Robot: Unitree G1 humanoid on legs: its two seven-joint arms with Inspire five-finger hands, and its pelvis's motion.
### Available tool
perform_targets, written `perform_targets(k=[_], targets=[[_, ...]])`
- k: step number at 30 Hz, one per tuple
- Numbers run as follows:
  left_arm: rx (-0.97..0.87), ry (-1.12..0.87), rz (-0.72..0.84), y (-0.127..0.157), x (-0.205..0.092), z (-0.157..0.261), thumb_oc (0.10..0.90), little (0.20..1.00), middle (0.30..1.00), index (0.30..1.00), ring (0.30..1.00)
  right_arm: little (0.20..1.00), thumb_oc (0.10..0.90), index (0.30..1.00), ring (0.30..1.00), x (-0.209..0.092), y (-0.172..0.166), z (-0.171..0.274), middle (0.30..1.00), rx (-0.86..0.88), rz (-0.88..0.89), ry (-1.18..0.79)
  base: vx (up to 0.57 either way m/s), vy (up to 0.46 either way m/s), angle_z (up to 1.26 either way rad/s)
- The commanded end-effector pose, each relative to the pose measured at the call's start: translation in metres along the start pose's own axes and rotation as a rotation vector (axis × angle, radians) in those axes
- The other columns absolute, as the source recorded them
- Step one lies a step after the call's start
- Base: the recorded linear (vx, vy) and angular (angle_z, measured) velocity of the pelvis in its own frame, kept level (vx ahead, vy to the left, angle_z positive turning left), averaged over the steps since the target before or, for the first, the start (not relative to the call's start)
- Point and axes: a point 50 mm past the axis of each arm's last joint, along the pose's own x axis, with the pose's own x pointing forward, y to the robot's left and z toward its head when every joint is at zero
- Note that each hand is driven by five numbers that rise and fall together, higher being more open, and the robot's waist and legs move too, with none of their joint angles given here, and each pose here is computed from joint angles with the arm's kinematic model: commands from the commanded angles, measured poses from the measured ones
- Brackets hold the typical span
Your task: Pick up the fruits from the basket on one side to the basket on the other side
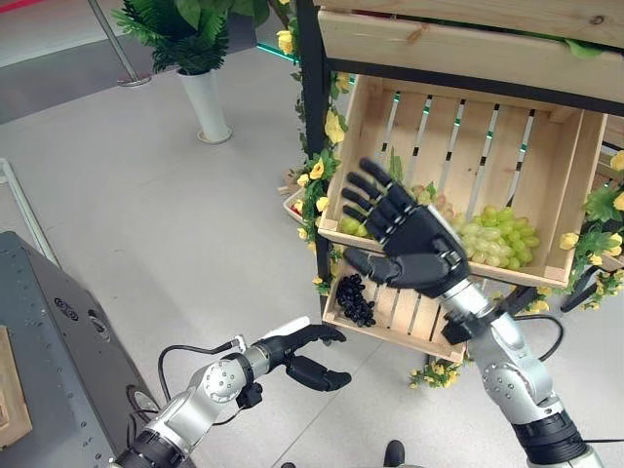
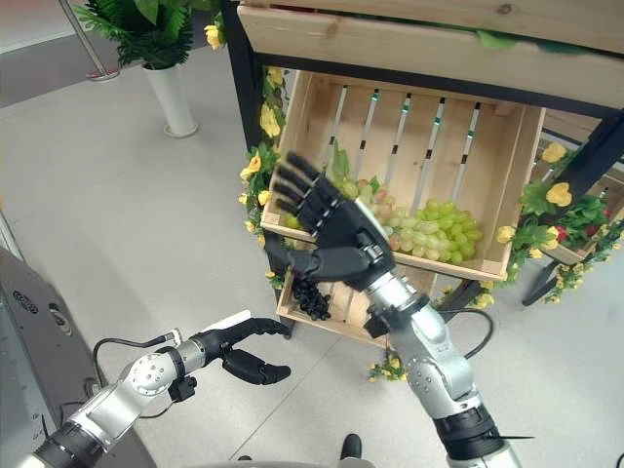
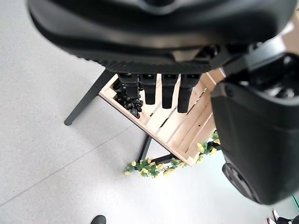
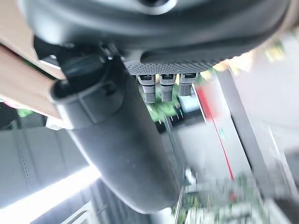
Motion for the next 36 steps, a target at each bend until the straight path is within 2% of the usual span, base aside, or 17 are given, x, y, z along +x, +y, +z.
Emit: perform_targets(k=[1, 10, 12, 15, 19, 23, 31, 36], targets=[[0.061, -0.195, 0.129, 0.034, 0.001, 0.036, 0.8, 0.9, 0.9, 0.9, 0.9, 0.9, 0.8, 0.9, 0.9, 0.016, 0.023, 0.013, 0.9, 0.062, 0.231, -0.105, 0.0, 0.13, 0.11], [0.156, -0.045, 0.125, 0.04, -0.009, 0.016, 0.8, 0.9, 0.9, 0.9, 0.9, 0.9, 0.8, 0.9, 0.9, -0.006, 0.015, -0.036, 0.9, 0.177, 0.228, 0.128, -0.01, 0.042, 0.1], [0.193, -0.007, 0.115, 0.041, -0.011, 0.011, 0.8, 0.9, 0.9, 0.9, 0.9, 0.9, 0.8, 0.9, 0.9, -0.011, 0.01, -0.04, 0.9, 0.096, 0.197, 0.175, -0.01, -0.092, 0.13], [0.23, 0.076, 0.089, 0.04, -0.013, 0.002, 0.8, 0.9, 0.9, 0.9, 0.9, 0.9, 0.8, 0.9, 0.9, -0.023, 0.005, -0.047, 0.9, 0.089, 0.181, 0.242, 0.01, -0.179, 0.34], [0.299, 0.246, 0.056, 0.039, -0.009, -0.016, 0.8, 0.9, 0.9, 0.9, 0.9, 0.9, 0.8, 0.9, 0.9, -0.043, -0.015, -0.056, 0.9, 0.011, -0.002, 0.309, -0.02, -0.292, 1.05], [0.225, 0.306, 0.106, 0.033, -0.014, -0.029, 0.8, 0.9, 0.9, 0.9, 0.9, 0.9, 0.8, 0.9, 0.9, -0.054, -0.024, -0.064, 0.9, -0.048, -0.072, 0.35, -0.05, -0.313, 0.71], [0.174, 0.302, 0.208, 0.031, -0.013, -0.034, 0.8, 0.9, 0.9, 0.9, 0.9, 0.9, 0.8, 0.9, 0.9, -0.052, -0.038, -0.064, 0.9, -0.182, -0.114, 0.411, -0.08, -0.24, 0.33], [0.102, 0.247, 0.224, 0.03, -0.011, -0.027, 0.8, 0.9, 0.9, 0.9, 0.9, 0.9, 0.8, 0.9, 0.9, -0.052, -0.041, -0.063, 0.9, -0.07, -0.153, 0.321, -0.06, -0.085, 0.67]])
